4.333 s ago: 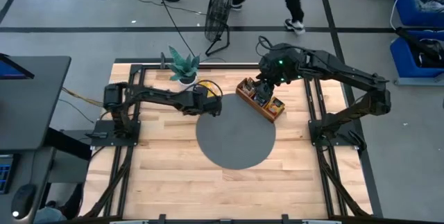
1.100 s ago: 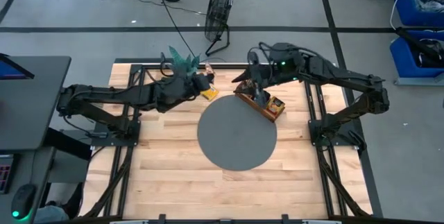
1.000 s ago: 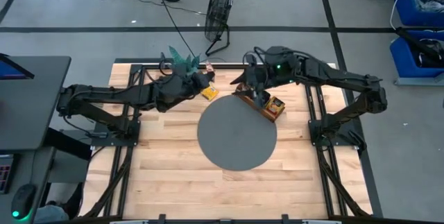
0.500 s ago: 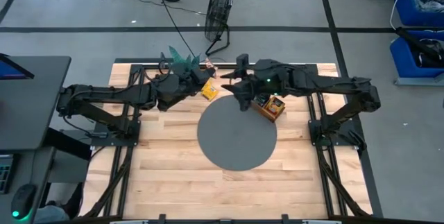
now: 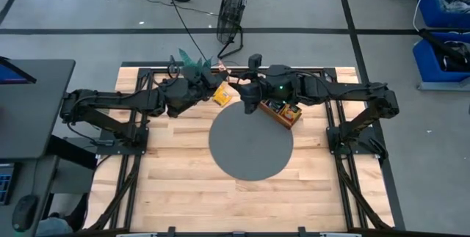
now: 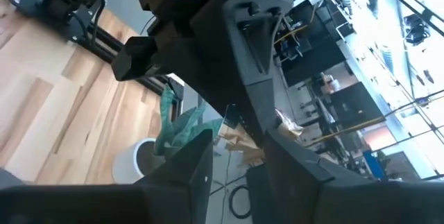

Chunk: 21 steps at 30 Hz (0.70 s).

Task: Pick & Place Tea
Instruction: Put the brown tea bag into the left section of the wooden organizer

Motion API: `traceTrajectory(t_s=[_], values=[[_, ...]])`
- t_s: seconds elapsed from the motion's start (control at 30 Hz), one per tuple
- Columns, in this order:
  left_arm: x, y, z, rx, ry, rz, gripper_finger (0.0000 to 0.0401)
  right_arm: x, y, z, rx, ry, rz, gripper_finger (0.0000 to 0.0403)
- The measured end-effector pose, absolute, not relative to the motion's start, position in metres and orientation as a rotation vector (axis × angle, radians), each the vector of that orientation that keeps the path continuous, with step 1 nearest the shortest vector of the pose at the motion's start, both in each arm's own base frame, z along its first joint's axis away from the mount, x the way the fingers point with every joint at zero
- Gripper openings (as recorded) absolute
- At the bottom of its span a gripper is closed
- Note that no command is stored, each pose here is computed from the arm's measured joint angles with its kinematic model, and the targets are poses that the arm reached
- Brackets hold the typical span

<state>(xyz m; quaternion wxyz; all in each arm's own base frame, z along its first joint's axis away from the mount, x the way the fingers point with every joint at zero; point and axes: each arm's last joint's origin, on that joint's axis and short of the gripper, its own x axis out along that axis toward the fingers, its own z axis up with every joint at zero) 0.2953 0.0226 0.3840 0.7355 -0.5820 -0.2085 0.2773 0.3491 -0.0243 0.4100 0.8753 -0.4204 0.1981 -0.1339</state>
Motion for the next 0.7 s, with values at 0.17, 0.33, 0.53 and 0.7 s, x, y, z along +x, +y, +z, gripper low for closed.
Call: traceTrajectory(t_s=[0.17, 0.33, 0.53, 0.7], values=[[0.2953, 0.0226, 0.3849, -1.279, -0.465, 0.604, 0.0007, 0.349, -0.0243, 0.4098, -0.873, 0.414, -0.28, 0.0129], [0.2954, 0.0227, 0.3859, -1.289, -0.48, 0.597, 0.0013, 0.3492, -0.0236, 0.4098, -0.87, 0.411, -0.279, 0.0125], [0.2951, 0.0229, 0.3888, -1.297, -0.51, 0.583, 0.0007, 0.3497, -0.019, 0.4113, -0.831, 0.386, -0.282, 0.0125], [0.2951, 0.0229, 0.3889, -1.299, -0.511, 0.583, 0.0012, 0.3504, -0.0191, 0.4143, -0.817, 0.354, -0.297, 0.0125]])
